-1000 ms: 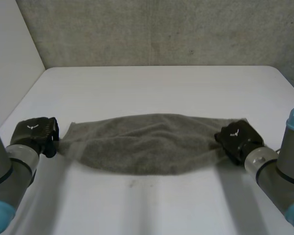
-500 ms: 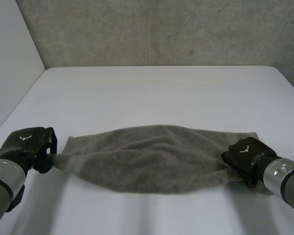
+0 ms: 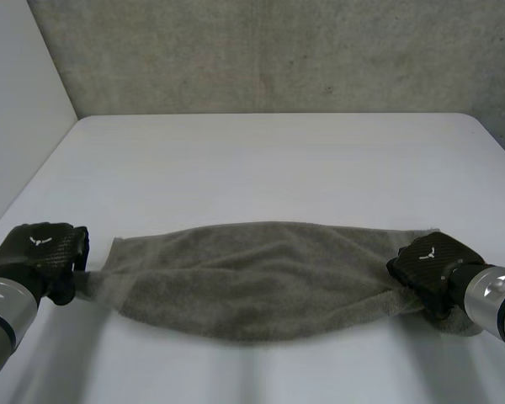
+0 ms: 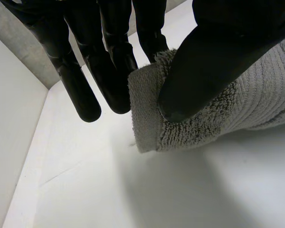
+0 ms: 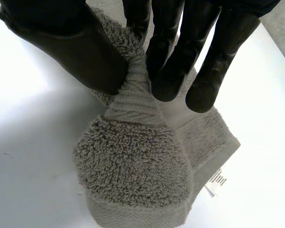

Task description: Fold the towel.

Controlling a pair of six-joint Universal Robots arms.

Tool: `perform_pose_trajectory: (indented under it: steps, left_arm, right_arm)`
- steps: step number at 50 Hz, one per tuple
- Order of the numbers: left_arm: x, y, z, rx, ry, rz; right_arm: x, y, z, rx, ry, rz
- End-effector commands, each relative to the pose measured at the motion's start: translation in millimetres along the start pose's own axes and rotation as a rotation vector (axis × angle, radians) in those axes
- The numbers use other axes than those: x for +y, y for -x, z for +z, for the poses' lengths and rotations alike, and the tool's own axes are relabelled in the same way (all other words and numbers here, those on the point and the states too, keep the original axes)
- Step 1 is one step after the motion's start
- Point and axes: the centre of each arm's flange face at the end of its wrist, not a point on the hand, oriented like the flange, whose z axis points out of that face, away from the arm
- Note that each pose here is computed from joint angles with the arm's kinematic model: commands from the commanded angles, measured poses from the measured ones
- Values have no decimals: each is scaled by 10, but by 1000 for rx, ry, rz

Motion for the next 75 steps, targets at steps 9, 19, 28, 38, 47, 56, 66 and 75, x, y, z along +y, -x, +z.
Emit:
perform_pose_trajectory:
  steps: [9,19,28,38,47,56,66,75]
  left_arm:
    - [-187,32,78,55,-11,-17]
    - [-185,-6,743,66,48,-57]
    - [-179,-22,1226,51,67,-217]
    - [-315,23,1231,40,12,-236]
    - [-298,15,1548,12,-16,-246]
    - [-261,25,1763,-32,-67,-336]
    - [-504,124,1578,-48,-213,-369]
    - [-471,129,1200,-43,-198,-351]
  right_arm:
    - [-186,-139,-11,1,-50,5]
    - [-420,-543,578,81,-147,126]
    - [-397,-567,992,109,-101,135]
    - [-461,-657,1055,171,-161,154]
    - [-453,-715,1293,213,-203,141]
    - [-442,-773,1425,247,-206,143]
    - [-670,-1000,1105,351,-267,212]
    - [-582,-826,691,318,-235,234]
